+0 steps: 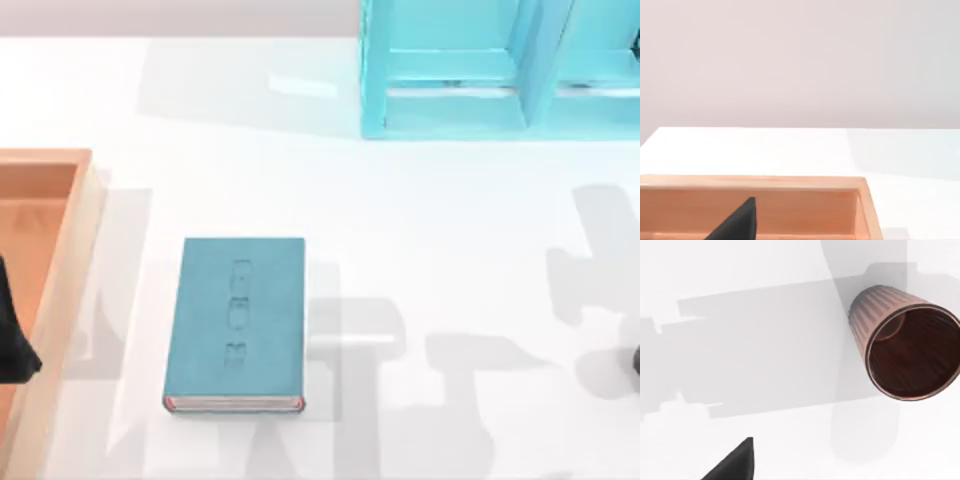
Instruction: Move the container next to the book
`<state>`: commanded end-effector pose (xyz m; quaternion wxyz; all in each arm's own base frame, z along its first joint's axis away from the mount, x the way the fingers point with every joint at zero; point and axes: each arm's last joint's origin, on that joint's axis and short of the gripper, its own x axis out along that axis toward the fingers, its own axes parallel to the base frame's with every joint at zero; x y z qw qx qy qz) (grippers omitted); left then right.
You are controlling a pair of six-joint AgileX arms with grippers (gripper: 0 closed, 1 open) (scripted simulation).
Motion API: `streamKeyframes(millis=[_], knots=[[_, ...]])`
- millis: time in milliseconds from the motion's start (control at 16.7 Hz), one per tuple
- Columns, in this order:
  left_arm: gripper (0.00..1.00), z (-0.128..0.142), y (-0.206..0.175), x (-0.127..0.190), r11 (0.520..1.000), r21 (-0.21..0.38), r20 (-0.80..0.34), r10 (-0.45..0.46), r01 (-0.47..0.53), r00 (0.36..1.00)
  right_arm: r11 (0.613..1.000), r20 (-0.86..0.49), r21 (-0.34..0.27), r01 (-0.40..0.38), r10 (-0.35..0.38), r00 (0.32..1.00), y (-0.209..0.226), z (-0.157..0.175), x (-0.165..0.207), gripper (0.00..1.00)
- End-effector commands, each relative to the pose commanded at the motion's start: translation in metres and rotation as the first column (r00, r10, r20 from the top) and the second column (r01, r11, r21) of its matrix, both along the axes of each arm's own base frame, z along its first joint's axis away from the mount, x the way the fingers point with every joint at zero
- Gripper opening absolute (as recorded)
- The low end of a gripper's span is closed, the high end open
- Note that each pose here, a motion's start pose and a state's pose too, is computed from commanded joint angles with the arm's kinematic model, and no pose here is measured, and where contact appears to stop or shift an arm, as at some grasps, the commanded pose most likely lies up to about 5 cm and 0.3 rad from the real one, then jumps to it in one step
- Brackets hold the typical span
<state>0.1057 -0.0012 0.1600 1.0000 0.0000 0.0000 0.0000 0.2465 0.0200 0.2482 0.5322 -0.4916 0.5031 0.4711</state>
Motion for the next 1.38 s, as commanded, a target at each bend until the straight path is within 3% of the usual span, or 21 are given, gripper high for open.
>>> streamKeyframes(millis=[180,540,1080,1380], knots=[[1.00,0.000,0.000,0.000,1.000,0.000,0.000,0.000,0.000,1.000,0.998,-0.050,-0.005,-0.063,0.062,0.997,0.002,0.001,0.009,1.00],[1.00,0.000,0.000,0.000,1.000,0.000,0.000,0.000,0.000,1.000,0.998,-0.051,-0.005,-0.059,0.058,0.997,0.001,-0.004,0.009,1.00],[1.00,0.000,0.000,0.000,1.000,0.000,0.000,0.000,0.000,1.000,0.998,-0.043,-0.005,-0.062,0.061,0.997,0.002,-0.091,0.011,1.00],[1.00,0.000,0.000,0.000,1.000,0.000,0.000,0.000,0.000,1.000,0.998,-0.050,-0.005,-0.063,0.062,0.997,0.002,-0.099,0.009,1.00]])
